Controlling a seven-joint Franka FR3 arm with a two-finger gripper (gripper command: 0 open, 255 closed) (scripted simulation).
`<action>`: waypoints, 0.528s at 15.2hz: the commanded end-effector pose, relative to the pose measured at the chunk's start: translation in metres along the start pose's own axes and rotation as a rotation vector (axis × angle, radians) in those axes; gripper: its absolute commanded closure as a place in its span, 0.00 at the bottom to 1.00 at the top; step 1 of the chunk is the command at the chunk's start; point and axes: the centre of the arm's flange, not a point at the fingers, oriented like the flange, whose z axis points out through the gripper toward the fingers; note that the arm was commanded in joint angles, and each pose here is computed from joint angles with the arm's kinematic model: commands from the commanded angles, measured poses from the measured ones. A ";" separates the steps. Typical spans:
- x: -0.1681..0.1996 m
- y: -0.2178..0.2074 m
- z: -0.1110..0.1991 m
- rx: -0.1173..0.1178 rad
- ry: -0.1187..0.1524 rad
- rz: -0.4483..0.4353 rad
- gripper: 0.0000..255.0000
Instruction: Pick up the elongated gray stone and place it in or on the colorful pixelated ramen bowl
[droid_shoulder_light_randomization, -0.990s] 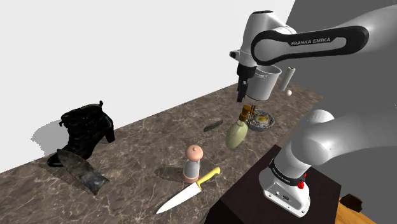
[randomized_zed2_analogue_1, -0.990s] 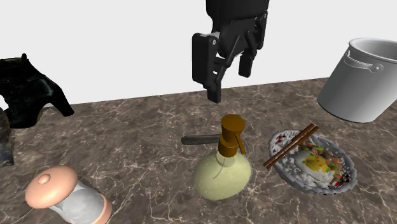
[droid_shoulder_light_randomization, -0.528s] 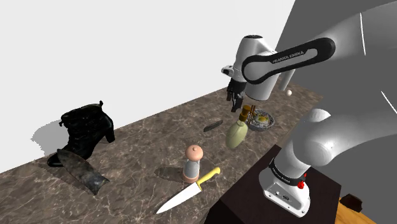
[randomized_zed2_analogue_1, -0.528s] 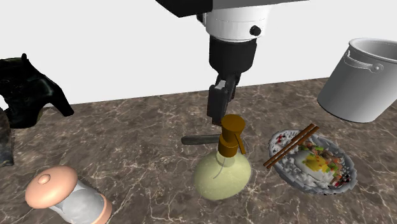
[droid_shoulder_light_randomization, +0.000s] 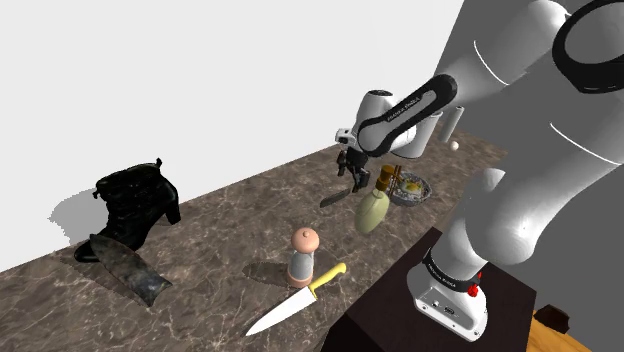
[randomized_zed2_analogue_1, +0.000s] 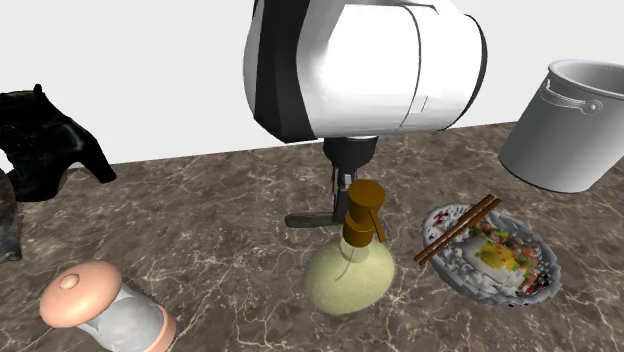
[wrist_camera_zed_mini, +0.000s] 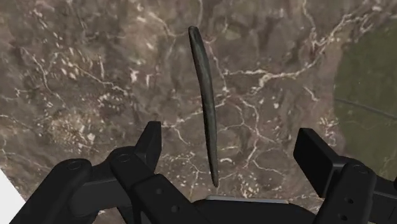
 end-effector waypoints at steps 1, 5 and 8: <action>0.002 0.007 0.024 -0.001 0.017 -0.103 0.00; 0.004 0.012 0.050 0.001 0.029 -0.161 0.00; 0.005 0.012 0.066 0.001 0.029 -0.161 0.00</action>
